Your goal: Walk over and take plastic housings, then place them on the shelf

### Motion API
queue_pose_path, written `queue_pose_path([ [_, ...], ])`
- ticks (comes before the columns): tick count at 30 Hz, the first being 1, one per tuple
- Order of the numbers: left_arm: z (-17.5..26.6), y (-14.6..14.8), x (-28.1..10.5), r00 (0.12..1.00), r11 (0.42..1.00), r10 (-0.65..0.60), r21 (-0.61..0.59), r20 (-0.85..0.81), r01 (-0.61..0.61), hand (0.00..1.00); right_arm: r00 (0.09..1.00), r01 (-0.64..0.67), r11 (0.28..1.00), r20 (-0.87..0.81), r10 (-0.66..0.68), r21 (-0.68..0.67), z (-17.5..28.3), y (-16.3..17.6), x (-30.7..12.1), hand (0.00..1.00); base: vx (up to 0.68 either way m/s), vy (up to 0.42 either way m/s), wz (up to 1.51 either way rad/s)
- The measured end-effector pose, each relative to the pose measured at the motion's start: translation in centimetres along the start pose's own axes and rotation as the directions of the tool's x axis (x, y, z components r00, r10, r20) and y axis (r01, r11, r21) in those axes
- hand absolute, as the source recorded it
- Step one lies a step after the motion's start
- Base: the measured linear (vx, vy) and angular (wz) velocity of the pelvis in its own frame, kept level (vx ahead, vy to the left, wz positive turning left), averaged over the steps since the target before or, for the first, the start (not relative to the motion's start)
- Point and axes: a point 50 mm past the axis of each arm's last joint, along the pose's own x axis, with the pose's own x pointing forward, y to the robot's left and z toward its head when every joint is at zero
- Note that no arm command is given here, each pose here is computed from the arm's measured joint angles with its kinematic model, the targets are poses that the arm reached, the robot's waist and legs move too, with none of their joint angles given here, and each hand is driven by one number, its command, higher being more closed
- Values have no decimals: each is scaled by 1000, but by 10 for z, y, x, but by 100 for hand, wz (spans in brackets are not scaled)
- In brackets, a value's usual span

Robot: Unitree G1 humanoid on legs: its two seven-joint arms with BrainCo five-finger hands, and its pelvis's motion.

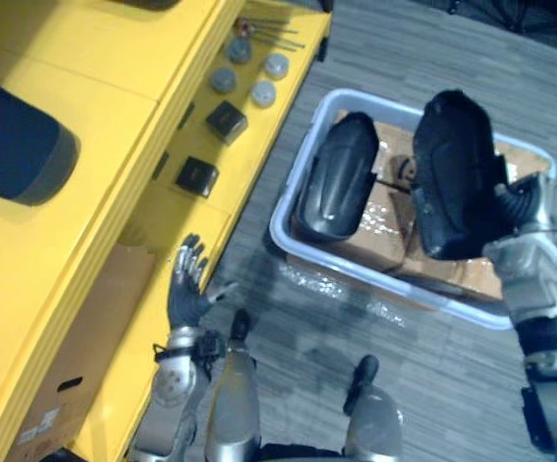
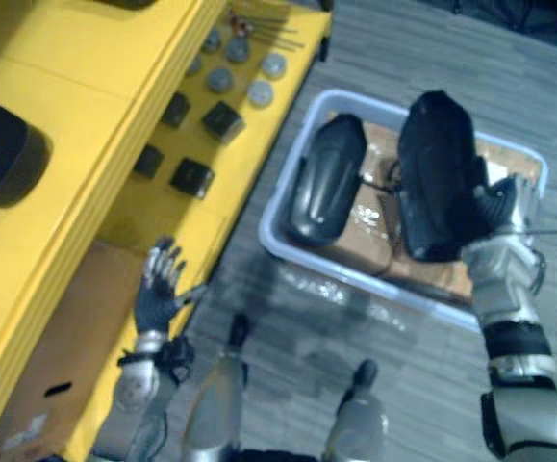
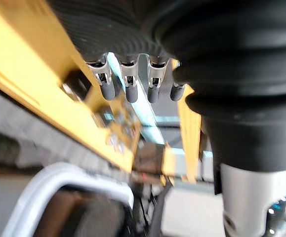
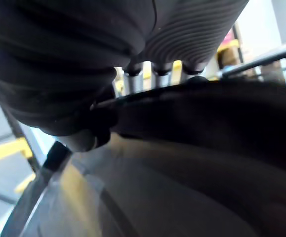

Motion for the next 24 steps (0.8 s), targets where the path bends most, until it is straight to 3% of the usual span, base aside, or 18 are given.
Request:
queue_pose_path([
  [5, 2, -28, 23, 986, 979, -161, -131, -49, 154, 0, 993, 100, 987, 44, -106, 124, 23, 6, -8, 100, -38, -28, -18],
  [8, -4, -40, 54, 976, 975, -197, -122, -94, 185, 0, 982, 142, 964, 88, -165, 225, 42, 11, -15, 100, -35, -15, -26],
  [15, 3, -43, 120, 974, 988, -155, -42, -166, 150, 0, 955, 181, 916, 160, -251, 357, 78, 12, -16, 100, -27, 14, -28],
  [24, 14, -55, 145, 978, 993, -121, -11, -169, 120, 0, 871, 139, 885, 371, -323, 445, 134, 6, -17, 100, -8, -1, -5],
])
